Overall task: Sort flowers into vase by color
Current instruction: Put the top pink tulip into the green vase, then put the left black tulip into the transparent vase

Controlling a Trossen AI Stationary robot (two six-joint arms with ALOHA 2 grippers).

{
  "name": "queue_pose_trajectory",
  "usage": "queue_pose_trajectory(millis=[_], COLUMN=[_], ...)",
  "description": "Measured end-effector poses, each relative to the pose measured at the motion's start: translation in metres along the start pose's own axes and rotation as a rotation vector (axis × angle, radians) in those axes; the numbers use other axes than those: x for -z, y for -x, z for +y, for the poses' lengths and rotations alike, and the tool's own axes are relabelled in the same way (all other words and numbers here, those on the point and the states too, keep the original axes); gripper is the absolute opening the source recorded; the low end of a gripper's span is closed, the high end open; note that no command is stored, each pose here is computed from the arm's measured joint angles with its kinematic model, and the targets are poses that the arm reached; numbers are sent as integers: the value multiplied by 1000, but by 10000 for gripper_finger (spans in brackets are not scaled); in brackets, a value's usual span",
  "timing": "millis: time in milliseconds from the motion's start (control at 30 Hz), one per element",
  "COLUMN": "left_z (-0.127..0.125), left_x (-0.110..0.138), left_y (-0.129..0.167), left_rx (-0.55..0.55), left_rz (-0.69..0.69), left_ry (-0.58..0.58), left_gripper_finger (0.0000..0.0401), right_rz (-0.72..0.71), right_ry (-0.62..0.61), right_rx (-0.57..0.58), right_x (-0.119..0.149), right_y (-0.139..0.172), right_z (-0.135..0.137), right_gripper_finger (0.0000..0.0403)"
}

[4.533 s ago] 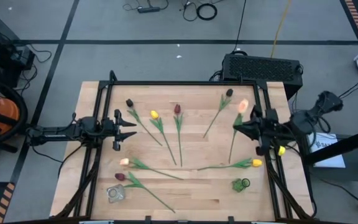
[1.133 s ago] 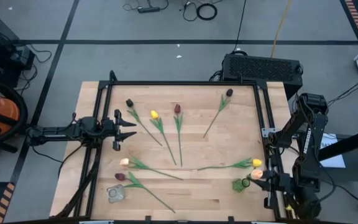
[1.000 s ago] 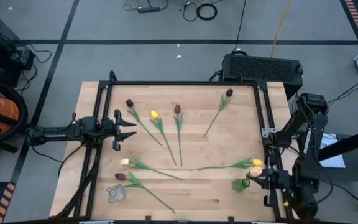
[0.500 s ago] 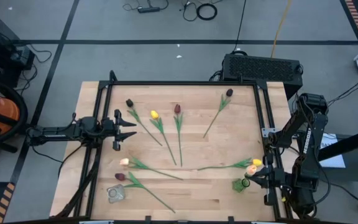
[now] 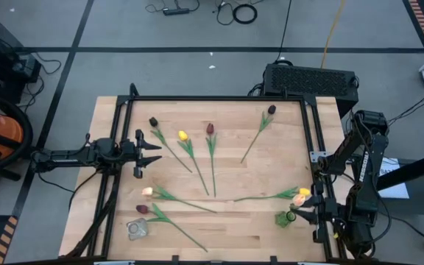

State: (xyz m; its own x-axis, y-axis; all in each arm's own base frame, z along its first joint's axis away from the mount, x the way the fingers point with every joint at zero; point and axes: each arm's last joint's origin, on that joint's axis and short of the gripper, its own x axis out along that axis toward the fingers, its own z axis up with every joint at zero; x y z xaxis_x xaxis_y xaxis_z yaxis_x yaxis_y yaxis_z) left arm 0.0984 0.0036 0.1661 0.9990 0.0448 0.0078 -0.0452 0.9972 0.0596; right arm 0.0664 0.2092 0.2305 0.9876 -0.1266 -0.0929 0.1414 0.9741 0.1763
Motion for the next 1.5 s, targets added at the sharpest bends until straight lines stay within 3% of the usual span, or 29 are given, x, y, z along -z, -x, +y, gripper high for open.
queue_pose_trajectory(millis=[333,467,800,967,1167,1500], left_z=[0,0,0,0,0,0], left_x=[0,0,0,0,0,0], left_y=[0,0,0,0,0,0], left_rx=[0,0,-1,-1,0,-1], left_rz=[1,0,0,0,0,0], left_ry=[0,0,0,0,0,0], left_gripper_finger=[168,168,168,168,168,168], right_rz=[9,75,190,281,272,245], right_ry=[-1,-22,-101,-175,-224,-243], right_rx=[-3,-25,-92,-157,-172,-91], right_x=[0,-1,-23,-38,-56,-74], right_y=[0,0,4,7,8,0], right_z=[0,-1,-12,-21,-38,-72], right_gripper_finger=[134,153,175,164,132,7])
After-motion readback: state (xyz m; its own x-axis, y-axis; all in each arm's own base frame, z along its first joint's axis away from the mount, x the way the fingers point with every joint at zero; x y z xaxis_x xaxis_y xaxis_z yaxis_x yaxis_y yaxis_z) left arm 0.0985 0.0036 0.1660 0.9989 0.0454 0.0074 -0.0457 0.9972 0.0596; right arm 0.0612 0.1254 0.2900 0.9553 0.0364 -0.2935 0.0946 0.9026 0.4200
